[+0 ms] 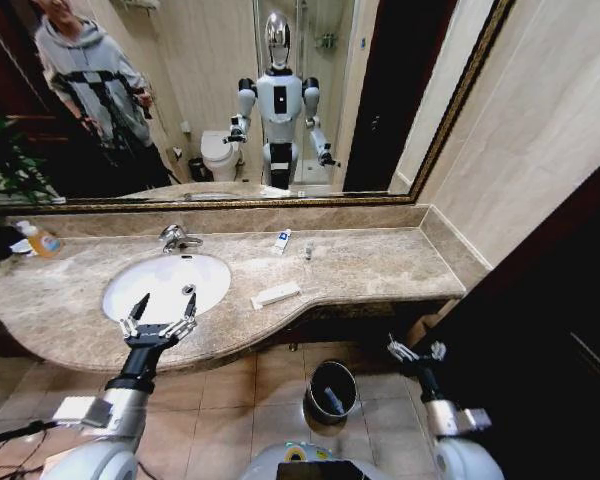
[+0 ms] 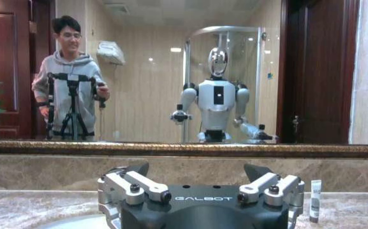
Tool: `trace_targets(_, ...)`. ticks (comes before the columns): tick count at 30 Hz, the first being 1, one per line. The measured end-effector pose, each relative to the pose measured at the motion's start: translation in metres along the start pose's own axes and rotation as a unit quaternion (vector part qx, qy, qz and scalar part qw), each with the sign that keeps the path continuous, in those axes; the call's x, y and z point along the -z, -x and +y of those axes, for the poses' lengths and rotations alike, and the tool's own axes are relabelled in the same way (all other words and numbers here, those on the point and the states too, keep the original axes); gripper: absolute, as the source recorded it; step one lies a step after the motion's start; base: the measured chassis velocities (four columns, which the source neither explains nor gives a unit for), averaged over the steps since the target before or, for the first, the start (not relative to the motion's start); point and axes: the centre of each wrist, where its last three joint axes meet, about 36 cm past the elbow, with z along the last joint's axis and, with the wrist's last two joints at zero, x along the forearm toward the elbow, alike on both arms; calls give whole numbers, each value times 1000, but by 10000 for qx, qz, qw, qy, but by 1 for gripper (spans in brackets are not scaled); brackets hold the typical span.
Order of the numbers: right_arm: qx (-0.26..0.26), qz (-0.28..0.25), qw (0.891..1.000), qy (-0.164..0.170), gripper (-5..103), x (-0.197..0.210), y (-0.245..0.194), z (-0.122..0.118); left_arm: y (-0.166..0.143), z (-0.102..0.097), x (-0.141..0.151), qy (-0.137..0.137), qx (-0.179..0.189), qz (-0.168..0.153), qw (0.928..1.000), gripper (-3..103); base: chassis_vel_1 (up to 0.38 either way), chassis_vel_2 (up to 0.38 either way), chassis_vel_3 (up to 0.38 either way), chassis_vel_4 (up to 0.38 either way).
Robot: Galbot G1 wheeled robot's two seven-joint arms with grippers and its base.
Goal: Pick up the trash from the sink and place it in the trash bin.
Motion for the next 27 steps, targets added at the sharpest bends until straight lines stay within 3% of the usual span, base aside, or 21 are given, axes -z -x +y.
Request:
trace_targets(2, 250, -28, 9996, -100, 100, 2, 10, -1, 0, 0, 0, 0, 0, 0, 10000, 100, 0, 0, 0, 0)
trace_targets(4, 624, -74, 9971, -441, 100, -6, 33, -8, 0, 0, 0, 0, -1, 0, 10000, 100, 0, 0, 0, 0)
trace_targets(10, 854, -7, 9953, -448, 100, -5, 53, -6, 0, 0, 0, 0, -1, 0, 10000, 100, 0, 0, 0, 0)
trace_targets(18, 1385, 383, 9834, -1111, 100, -19, 81, -15, 0, 0, 0, 0, 0, 0, 10000, 100, 0, 0, 0, 0)
trace_targets(27, 1670, 672, 9776, -1091, 100, -49, 112, -1, 0, 0, 0, 0, -1, 0, 10000, 100, 0, 0, 0, 0)
